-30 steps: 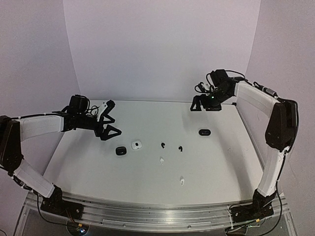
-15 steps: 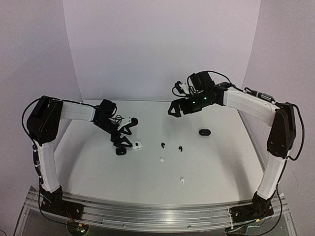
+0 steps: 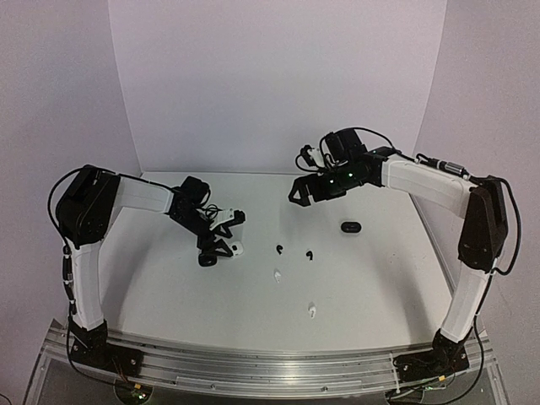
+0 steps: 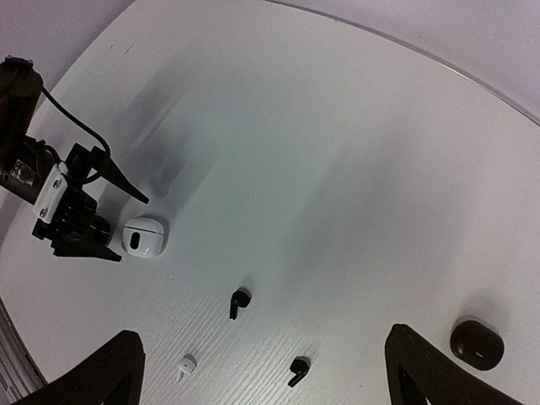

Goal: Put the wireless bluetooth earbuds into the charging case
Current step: Pick up the charging case from the center of the board, then pass from the left arm to the right

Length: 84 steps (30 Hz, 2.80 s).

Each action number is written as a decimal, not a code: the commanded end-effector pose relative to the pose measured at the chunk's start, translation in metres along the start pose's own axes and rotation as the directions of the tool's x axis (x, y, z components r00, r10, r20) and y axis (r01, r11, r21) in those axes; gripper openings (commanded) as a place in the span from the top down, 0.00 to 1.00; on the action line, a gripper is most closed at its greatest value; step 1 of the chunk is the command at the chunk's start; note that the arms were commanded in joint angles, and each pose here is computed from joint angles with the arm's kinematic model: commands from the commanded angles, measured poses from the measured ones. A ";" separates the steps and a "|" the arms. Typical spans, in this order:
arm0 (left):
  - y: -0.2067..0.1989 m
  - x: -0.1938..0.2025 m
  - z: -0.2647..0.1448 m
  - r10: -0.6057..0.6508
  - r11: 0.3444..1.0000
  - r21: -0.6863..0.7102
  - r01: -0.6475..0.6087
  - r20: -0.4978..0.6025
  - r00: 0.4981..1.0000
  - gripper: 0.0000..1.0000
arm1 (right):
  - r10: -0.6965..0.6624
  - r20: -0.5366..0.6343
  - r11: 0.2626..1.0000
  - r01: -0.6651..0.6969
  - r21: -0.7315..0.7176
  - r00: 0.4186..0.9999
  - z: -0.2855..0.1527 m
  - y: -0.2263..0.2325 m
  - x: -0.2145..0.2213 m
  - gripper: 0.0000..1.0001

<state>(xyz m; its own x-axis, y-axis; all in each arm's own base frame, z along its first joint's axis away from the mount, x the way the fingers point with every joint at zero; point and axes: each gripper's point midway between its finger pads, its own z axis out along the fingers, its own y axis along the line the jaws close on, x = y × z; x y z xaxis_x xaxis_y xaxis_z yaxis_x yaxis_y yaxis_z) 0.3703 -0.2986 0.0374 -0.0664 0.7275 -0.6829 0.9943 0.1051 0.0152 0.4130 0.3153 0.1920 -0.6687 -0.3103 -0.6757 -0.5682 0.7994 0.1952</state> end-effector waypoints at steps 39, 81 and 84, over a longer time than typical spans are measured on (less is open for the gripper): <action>-0.013 0.005 0.019 0.013 0.999 0.044 -0.015 0.029 0.999 0.84 | 0.021 0.088 0.998 -0.015 -0.066 0.996 -0.024 0.019 -0.026 0.02; -0.065 -0.155 -0.156 0.838 0.540 -0.445 -0.714 0.203 0.507 0.90 | 0.035 0.071 0.781 0.017 -0.624 0.997 0.005 0.198 -0.039 0.66; -0.067 -0.155 -0.155 0.836 0.543 -0.441 -0.715 0.209 0.507 0.90 | 0.033 0.076 0.771 0.023 -0.637 0.997 0.004 0.201 -0.041 0.84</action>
<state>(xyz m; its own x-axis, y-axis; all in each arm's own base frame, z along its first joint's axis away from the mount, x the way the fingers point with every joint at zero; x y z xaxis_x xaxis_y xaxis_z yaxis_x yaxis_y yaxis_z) 0.3166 -0.3123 0.2416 0.7882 0.3636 -0.4965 0.5777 -0.1589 0.8006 0.3259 0.4799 0.2340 -0.6842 -0.2713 -0.6769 -0.7260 0.3413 0.5970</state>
